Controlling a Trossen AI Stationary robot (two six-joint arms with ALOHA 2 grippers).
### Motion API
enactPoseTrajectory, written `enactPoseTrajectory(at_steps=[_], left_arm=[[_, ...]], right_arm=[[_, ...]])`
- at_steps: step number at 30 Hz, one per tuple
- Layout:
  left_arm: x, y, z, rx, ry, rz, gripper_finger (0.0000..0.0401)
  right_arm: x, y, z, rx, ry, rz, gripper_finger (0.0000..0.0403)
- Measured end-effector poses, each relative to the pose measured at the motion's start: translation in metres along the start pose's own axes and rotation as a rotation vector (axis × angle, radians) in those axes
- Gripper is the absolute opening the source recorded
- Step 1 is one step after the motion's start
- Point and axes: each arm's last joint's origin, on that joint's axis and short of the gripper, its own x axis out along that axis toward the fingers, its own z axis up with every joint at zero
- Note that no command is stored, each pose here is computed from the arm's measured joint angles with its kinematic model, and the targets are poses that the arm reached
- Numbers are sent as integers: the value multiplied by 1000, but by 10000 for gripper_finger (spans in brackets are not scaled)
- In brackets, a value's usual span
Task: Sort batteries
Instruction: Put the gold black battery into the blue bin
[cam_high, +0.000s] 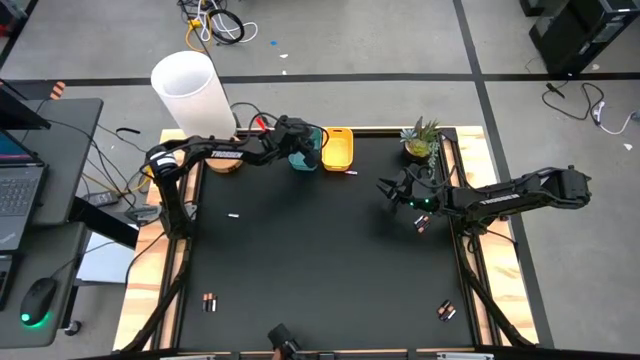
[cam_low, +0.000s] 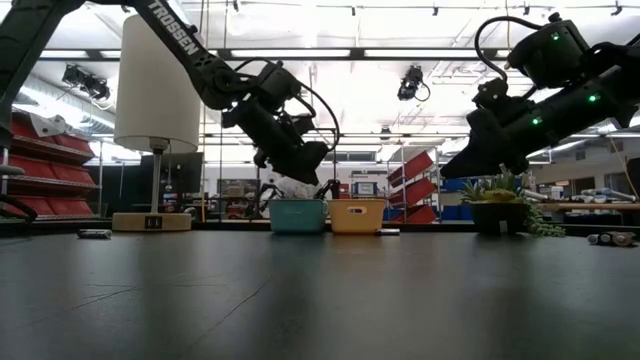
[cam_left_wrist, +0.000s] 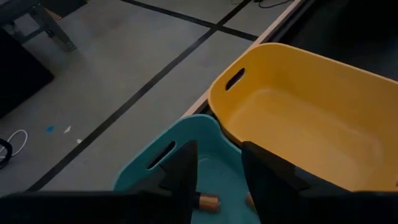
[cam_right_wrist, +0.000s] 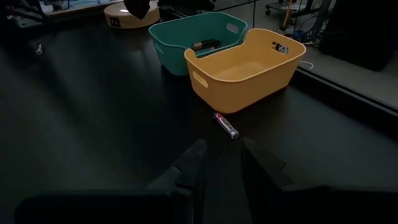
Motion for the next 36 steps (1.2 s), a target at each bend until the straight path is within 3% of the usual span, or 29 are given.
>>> enactPoseTrajectory(at_steps=[5,12,24,30,36], left_arm=[[-15,-8,9,70,-6,-36,142],[-62,-21,27,160,6,-98,142],[-149,-52,14,334,258,-267,142],[-178,-68,-7,194,482,-314,142],[-191,-77,-32,-41,744,-141,142]], right_arm=[[0,0,0,-6,0,-2,87],[0,0,0,-9,0,-2,87],[0,0,0,1,0,-2,87],[0,0,1,3,-6,0,87],[0,0,2,7,-17,2,87]])
